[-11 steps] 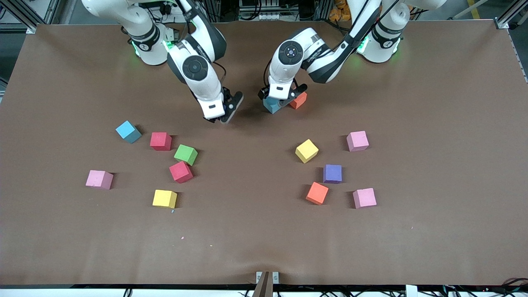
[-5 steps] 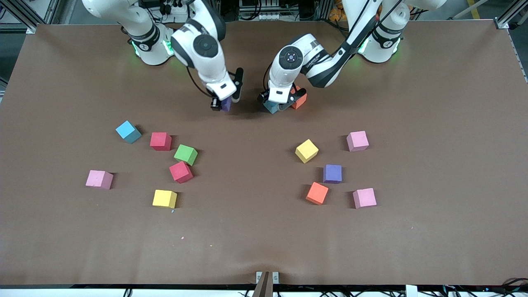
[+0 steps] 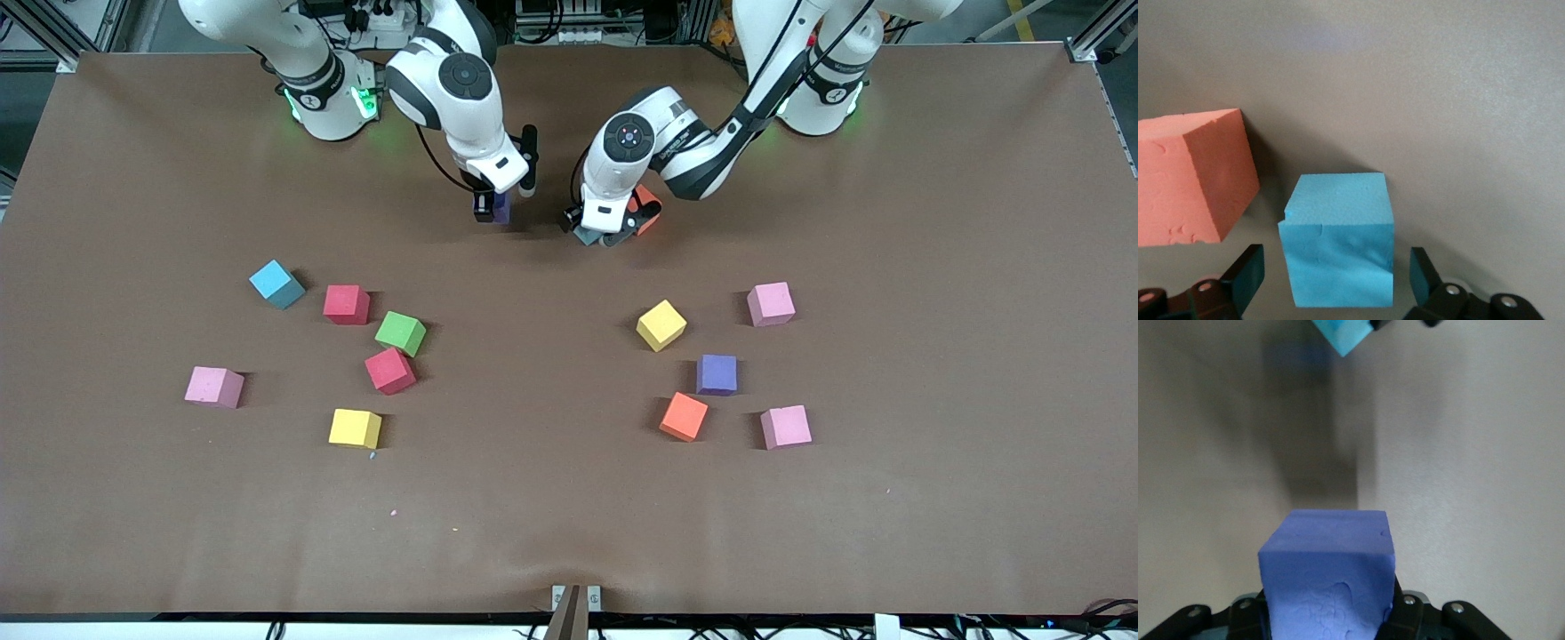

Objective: Arrange 11 blocks into digit 3

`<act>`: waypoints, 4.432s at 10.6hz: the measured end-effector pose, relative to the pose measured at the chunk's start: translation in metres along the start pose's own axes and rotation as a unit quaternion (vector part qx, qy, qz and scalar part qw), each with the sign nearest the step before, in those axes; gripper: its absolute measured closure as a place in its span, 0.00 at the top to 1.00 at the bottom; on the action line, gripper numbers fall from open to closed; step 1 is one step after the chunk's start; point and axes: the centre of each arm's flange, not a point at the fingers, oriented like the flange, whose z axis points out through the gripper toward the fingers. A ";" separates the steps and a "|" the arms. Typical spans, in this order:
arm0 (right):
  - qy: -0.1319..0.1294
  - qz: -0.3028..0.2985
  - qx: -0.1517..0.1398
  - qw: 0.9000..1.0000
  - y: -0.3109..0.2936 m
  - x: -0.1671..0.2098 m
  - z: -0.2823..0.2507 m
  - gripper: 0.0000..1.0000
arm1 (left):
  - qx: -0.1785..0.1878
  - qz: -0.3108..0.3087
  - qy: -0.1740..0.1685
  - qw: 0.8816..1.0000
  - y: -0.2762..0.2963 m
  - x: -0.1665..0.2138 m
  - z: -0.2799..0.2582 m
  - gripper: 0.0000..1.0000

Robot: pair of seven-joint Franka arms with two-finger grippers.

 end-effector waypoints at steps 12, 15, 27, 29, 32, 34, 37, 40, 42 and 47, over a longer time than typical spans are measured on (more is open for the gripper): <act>0.001 0.023 0.000 1.000 -0.041 0.029 0.063 0.59 | -0.010 0.050 0.033 0.998 0.012 0.010 -0.025 0.53; 0.002 0.038 0.000 0.999 -0.037 0.027 0.063 0.83 | -0.021 0.019 0.052 0.998 0.019 0.047 -0.085 0.53; 0.031 0.235 -0.014 0.971 0.095 -0.087 -0.028 1.00 | 0.026 -0.009 0.028 0.999 0.017 0.001 -0.101 0.53; 0.034 0.300 -0.013 0.953 0.126 -0.119 -0.016 1.00 | 0.026 -0.093 0.002 0.995 0.018 -0.014 -0.093 0.53; 0.034 0.353 -0.008 0.935 0.171 -0.159 0.009 1.00 | 0.001 -0.252 -0.015 0.967 0.026 -0.036 -0.074 0.53; 0.034 0.387 -0.004 0.921 0.198 -0.183 0.020 1.00 | -0.011 -0.332 -0.028 0.943 0.027 -0.056 -0.051 0.53; 0.030 0.471 0.005 0.882 0.223 -0.212 0.031 1.00 | -0.026 -0.396 -0.032 0.917 0.012 -0.061 -0.026 0.53; 0.007 0.634 0.050 0.772 0.226 -0.202 0.021 1.00 | -0.047 -0.435 -0.030 0.899 0.009 -0.070 -0.022 0.53; 0.010 0.714 0.079 0.695 0.237 -0.194 0.001 1.00 | -0.066 -0.434 -0.010 0.899 0.008 -0.082 -0.018 0.53; -0.008 0.830 0.089 0.551 0.254 -0.190 0.019 1.00 | -0.063 -0.416 -0.004 0.907 0.005 -0.084 0.003 0.53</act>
